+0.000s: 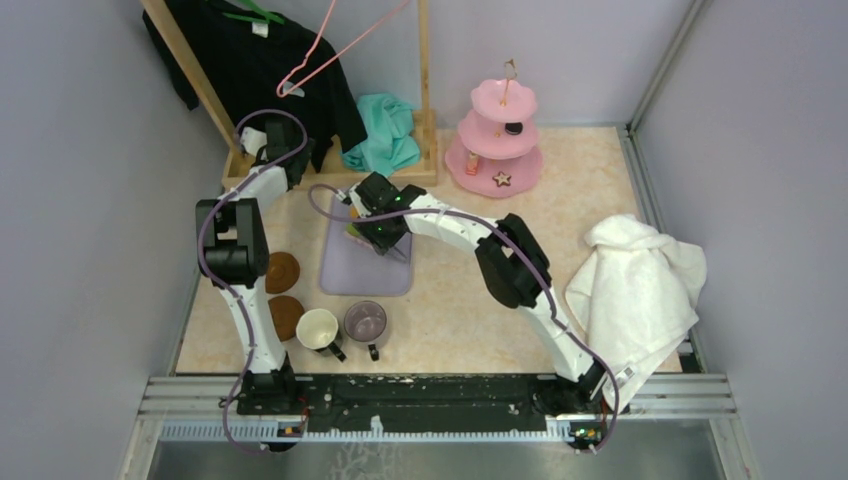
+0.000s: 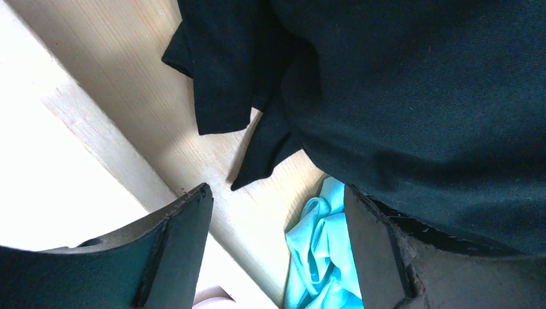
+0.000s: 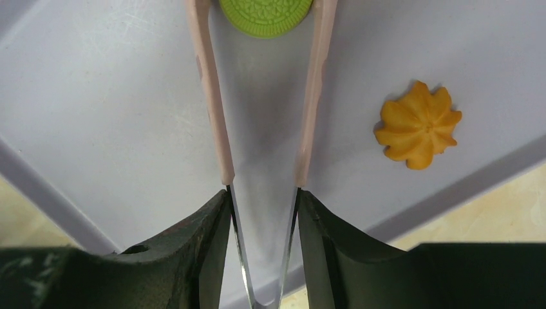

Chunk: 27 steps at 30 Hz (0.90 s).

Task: Serve the afternoon tea
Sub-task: Pick up the desert from the tray.

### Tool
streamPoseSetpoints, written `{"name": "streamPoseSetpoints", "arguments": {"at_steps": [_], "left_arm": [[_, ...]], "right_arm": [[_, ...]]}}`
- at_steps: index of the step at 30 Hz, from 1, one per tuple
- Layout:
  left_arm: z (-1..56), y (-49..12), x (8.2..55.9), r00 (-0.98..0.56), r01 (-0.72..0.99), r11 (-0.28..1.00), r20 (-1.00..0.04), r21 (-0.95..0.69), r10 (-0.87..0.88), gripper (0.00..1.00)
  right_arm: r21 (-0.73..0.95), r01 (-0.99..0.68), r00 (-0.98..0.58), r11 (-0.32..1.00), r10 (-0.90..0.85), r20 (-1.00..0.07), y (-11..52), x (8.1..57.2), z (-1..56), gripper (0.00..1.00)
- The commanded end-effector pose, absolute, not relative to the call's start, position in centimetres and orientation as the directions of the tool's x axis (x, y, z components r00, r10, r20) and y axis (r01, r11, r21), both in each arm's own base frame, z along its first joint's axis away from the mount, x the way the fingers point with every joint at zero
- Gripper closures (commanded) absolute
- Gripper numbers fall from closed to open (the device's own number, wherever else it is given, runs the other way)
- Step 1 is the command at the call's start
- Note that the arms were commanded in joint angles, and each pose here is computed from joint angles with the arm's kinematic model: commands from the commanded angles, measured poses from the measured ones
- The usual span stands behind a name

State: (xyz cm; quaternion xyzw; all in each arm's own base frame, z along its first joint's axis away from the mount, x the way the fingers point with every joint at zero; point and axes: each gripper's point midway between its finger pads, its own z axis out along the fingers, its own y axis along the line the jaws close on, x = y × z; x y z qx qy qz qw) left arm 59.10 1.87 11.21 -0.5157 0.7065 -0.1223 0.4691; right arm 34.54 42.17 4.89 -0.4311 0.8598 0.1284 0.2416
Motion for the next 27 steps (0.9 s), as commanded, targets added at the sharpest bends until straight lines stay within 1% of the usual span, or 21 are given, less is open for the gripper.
{"name": "streamPoseSetpoints", "arguments": {"at_steps": [1, 7, 10, 21, 22, 27], "left_arm": [[12.7, 2.1, 59.4, -0.01, -0.599, 0.425, -0.524, -0.679, -0.852, 0.2], [12.4, 2.0, 59.4, -0.015, -0.601, 0.423, -0.519, -0.678, -0.854, 0.2], [12.4, 1.9, 59.5, -0.014, -0.598, 0.421, -0.516, -0.682, -0.856, 0.2], [12.6, 1.9, 59.4, -0.014, -0.597, 0.418, -0.512, -0.685, -0.859, 0.2], [12.7, 1.9, 59.4, -0.012, -0.596, 0.419, -0.514, -0.685, -0.858, 0.2], [12.9, 2.0, 59.4, -0.011, -0.596, 0.424, -0.521, -0.682, -0.853, 0.2]], "right_arm": [[0.001, -0.813, -0.481, 0.582, -0.671, -0.565, 43.8, 35.1, 5.9, 0.57], [-0.012, -0.808, -0.48, 0.59, -0.67, -0.566, 44.1, 35.7, 5.6, 0.58], [-0.02, -0.806, -0.478, 0.592, -0.67, -0.568, 44.1, 35.9, 5.8, 0.6], [-0.051, -0.808, -0.458, 0.587, -0.679, -0.574, 43.5, 35.2, 7.4, 0.81], [-0.052, -0.808, -0.455, 0.587, -0.678, -0.577, 43.5, 35.1, 7.7, 0.85], [-0.049, -0.804, -0.452, 0.593, -0.662, -0.598, 42.8, 34.3, 9.5, 0.89]]}}
